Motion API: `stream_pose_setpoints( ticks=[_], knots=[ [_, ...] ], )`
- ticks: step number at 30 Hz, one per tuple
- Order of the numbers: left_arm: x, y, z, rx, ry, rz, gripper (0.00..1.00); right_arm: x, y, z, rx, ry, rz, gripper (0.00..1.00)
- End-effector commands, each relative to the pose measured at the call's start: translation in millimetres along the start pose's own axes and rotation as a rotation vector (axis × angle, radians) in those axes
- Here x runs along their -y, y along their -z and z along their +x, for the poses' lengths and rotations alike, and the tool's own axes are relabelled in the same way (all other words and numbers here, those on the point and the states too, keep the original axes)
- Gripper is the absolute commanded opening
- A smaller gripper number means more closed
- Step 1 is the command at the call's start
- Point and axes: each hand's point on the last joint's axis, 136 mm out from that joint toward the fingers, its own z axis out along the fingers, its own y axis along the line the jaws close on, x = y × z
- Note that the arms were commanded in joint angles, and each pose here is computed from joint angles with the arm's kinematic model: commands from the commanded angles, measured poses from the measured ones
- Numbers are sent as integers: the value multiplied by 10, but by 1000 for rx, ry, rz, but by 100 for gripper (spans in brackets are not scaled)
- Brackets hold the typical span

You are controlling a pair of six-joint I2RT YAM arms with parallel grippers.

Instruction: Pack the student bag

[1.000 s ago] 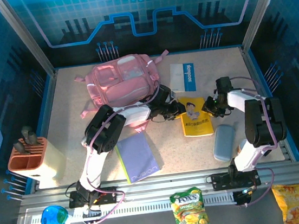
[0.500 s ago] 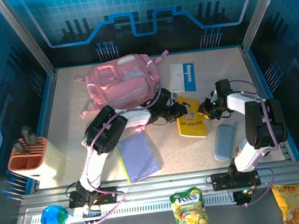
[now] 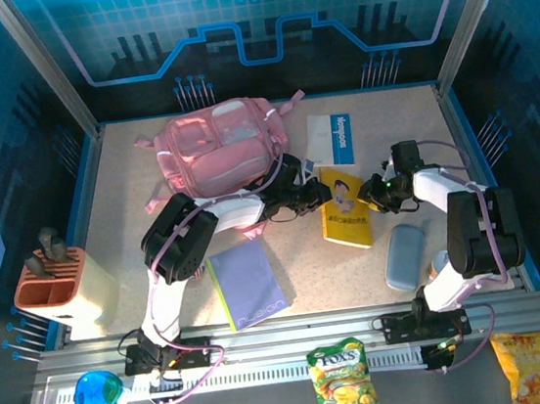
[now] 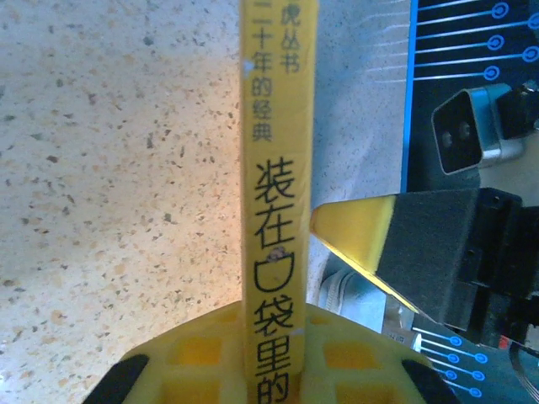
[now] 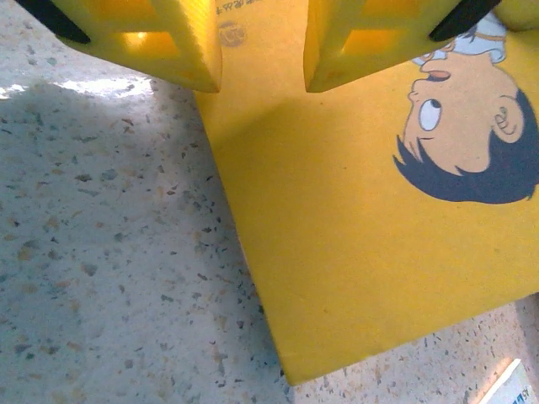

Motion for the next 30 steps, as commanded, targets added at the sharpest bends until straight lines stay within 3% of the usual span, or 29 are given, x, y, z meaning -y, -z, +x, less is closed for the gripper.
stream_pose_setpoints(
  ticks=[1, 8, 12, 15, 22, 30],
  knots=[
    [209, 127, -98, 29, -52, 39, 0, -100, 77, 38, 2, 7, -29, 34],
    [333, 437, -327, 102, -57, 65, 0, -297, 207, 2, 46, 35, -119, 43],
    [480, 900, -586, 216, -46, 103, 0, -620, 422, 22, 95, 38, -291, 67],
    [545, 1283, -813, 331, -16, 130, 0, -929, 577, 43, 110, 21, -445, 79],
    [698, 2023, -1236, 586, 67, 222, 0, -1662, 759, 261, 73, -2, -674, 93],
    [806, 2377, -1335, 737, 159, 316, 0, -2244, 842, 419, 0, -130, -930, 100]
  ],
)
